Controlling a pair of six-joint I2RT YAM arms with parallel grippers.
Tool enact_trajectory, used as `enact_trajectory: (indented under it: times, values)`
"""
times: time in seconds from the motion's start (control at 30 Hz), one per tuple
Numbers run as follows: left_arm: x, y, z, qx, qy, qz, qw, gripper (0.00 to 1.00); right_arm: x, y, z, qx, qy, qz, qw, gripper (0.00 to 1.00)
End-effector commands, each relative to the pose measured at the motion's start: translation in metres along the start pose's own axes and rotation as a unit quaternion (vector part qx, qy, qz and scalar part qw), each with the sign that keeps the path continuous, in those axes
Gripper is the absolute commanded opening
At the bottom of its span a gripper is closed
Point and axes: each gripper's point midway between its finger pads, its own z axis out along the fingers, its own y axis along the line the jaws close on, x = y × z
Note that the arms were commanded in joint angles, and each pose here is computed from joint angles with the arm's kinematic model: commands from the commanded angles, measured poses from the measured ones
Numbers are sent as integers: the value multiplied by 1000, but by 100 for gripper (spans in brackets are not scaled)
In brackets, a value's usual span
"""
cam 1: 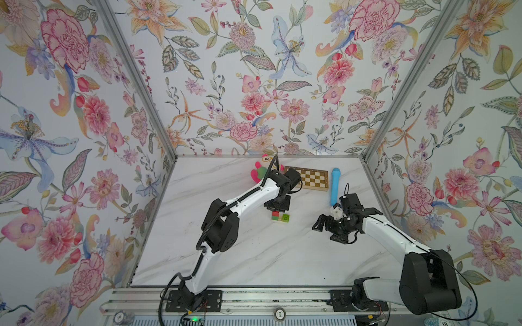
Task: Assemble the letter r with lego
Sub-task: Assemble the lego brick with the lego brick.
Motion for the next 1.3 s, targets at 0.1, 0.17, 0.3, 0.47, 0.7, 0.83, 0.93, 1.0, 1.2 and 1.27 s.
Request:
enact_trajectory:
  times: [0.1,0.17,0.3,0.47,0.7,0.83,0.93,1.0,1.2,1.27]
  values:
    - [25,7,20,-24,41,18,999,9,5,-6,-2,5,-1,4,1000,99]
    - [28,8,24,-25,45,19,998,8,5,-6,-3,5,-2,6,1000,99]
    - [29,7,31,-26,51,27,998,7,5,-6,-3,5,-2,8,1000,99]
    - [30,6,41,-25,62,35,997,4,5,-5,-3,4,-3,8,1000,99]
    - [35,6,53,-28,78,47,995,0,6,-8,-3,7,-3,11,1000,99]
    - [36,5,59,-29,83,49,995,0,7,-9,-3,7,-2,13,1000,99]
    - [37,5,63,-30,87,52,994,0,6,-9,-3,7,-3,14,1000,99]
    - [38,5,64,-31,89,52,994,0,4,-10,-3,8,-4,15,1000,99]
    - [40,5,67,-27,87,45,995,0,0,-10,-7,7,-8,15,1000,99]
    - [43,5,71,-25,91,43,995,0,-1,-10,-7,8,-8,15,1000,99]
